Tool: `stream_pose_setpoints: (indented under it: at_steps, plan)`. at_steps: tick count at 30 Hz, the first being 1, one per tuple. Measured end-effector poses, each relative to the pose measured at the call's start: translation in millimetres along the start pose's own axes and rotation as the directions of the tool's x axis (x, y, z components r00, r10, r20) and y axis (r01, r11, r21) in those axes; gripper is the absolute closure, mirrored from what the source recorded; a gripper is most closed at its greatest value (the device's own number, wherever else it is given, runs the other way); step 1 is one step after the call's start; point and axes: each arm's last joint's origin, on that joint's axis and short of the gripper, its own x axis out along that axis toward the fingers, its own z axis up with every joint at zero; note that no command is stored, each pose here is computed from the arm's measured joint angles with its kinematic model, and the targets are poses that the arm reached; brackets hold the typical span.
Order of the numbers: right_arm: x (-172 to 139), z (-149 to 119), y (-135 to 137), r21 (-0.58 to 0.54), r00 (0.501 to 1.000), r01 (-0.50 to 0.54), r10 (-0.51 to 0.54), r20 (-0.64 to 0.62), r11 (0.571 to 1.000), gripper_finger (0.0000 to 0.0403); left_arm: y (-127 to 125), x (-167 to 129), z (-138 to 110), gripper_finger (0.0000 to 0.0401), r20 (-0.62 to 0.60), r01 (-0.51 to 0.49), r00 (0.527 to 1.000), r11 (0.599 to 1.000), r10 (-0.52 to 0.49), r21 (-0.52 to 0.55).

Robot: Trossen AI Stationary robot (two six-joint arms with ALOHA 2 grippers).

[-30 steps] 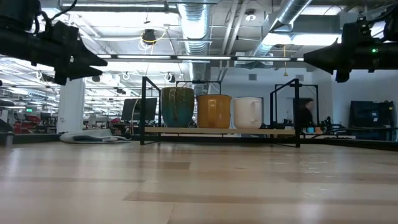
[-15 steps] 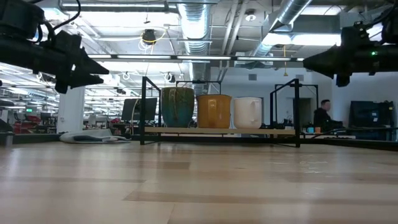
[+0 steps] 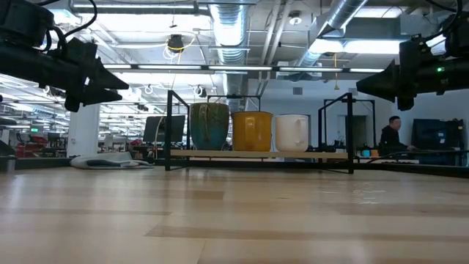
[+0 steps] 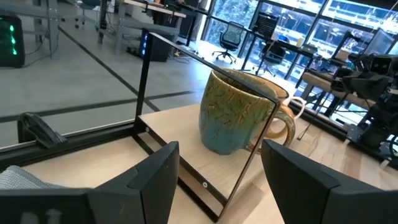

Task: Stack small to large cups/mugs on shelf
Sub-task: Return to Home Position

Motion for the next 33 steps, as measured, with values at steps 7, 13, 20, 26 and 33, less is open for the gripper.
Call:
stream_pose_setpoints:
  at_steps: [7,13,20,26,33]
  plan:
    - [0.0,0.1,0.0,-0.003,1.000,0.000,0.000,0.001,1.000,0.0290,-0.1,0.0,-0.2,0.0182,-0.004,0.004,1.000,1.000,-0.004,0.000]
    - [0.0,0.2,0.1,-0.003,1.000,-0.001,0.001,0.001,1.000,0.0290,-0.3,0.0,-0.5,0.0182,-0.009,0.014,1.000,1.000,-0.014,0.003]
    - [0.0,0.2,0.1,-0.003,1.000,-0.001,0.001,0.002,1.000,0.0290,-0.3,0.0,-0.5,0.0182,-0.009,0.014,1.000,0.999,-0.014,0.043]
    - [0.1,0.1,0.1,-0.003,1.000,-0.001,0.001,0.002,1.000,0.0290,-0.5,0.0,-0.8,0.0182,-0.014,0.023,1.000,0.999,-0.022,0.035]
    - [0.1,0.1,0.1,-0.003,1.000,-0.001,0.001,0.002,1.000,0.0290,-0.5,0.0,-0.9,0.0182,-0.014,0.022,1.000,0.999,-0.021,0.042]
